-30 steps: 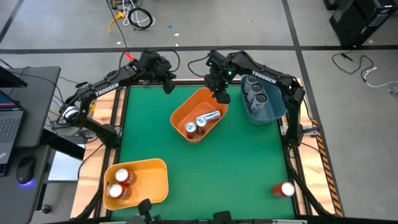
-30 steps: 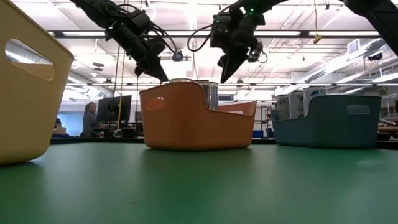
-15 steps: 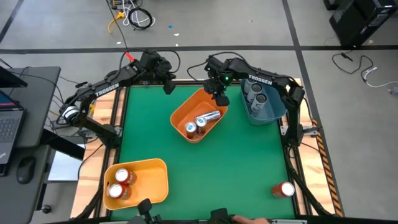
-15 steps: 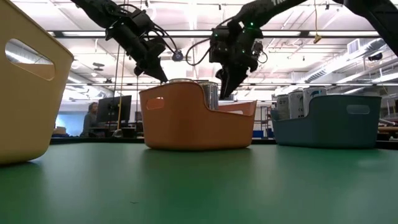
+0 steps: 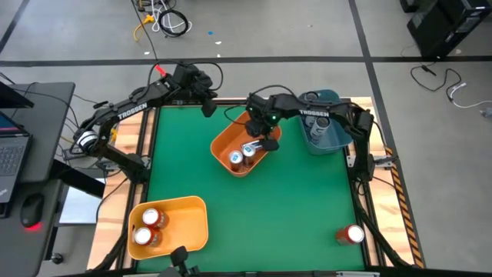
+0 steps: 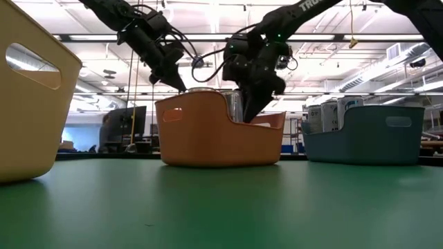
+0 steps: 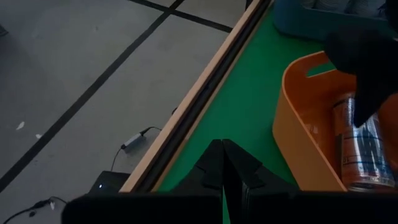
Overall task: Sort soda cans
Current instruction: Put the blue soda can into the orange bin
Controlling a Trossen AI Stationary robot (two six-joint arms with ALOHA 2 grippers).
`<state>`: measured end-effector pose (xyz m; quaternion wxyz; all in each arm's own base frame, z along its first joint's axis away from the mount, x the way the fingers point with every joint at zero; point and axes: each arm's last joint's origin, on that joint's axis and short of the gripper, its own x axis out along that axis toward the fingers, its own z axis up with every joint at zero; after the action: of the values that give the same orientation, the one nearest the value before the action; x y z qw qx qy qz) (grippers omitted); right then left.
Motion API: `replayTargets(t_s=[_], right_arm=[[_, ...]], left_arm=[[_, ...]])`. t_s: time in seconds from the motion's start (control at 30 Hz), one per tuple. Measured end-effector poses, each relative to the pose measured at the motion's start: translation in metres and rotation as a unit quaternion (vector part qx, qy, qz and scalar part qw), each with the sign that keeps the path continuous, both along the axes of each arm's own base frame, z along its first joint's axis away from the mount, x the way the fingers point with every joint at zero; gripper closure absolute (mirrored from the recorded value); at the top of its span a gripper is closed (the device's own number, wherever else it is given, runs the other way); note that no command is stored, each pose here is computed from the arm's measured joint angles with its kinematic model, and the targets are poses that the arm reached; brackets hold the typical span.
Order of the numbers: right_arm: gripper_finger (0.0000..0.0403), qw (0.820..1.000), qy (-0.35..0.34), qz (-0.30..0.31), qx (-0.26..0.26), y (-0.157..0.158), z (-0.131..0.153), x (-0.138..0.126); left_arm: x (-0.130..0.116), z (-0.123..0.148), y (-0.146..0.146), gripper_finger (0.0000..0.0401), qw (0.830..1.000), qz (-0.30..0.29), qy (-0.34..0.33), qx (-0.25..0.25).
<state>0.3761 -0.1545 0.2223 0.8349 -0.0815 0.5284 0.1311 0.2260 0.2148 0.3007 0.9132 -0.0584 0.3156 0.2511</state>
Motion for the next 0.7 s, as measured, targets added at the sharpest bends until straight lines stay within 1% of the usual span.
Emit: replayTargets(t_s=[0.07, 0.2, 0.4, 0.53, 0.7], right_arm=[[0.0111, 1.000, -0.005, -0.009, 0.001, 0.000, -0.003, 0.001], [0.0098, 0.999, 0.005, -0.023, 0.026, 0.002, -0.012, -0.002], [0.0098, 0.998, 0.000, -0.044, 0.040, 0.004, -0.030, -0.005], [0.0104, 0.998, -0.011, -0.057, 0.031, 0.004, -0.042, -0.005], [0.0113, 0.997, -0.015, -0.068, 0.016, 0.004, -0.047, -0.005]], left_arm=[[0.000, -0.001, 0.000, 0.0400, 1.000, 0.000, 0.004, -0.004], [-0.001, -0.002, -0.001, 0.0400, 1.000, 0.000, 0.010, -0.010], [0.000, -0.001, 0.000, 0.0400, 1.000, 0.000, 0.004, -0.004], [0.000, -0.001, 0.000, 0.0400, 1.000, 0.000, 0.003, -0.004], [0.000, -0.001, 0.000, 0.0400, 1.000, 0.000, 0.003, -0.004]])
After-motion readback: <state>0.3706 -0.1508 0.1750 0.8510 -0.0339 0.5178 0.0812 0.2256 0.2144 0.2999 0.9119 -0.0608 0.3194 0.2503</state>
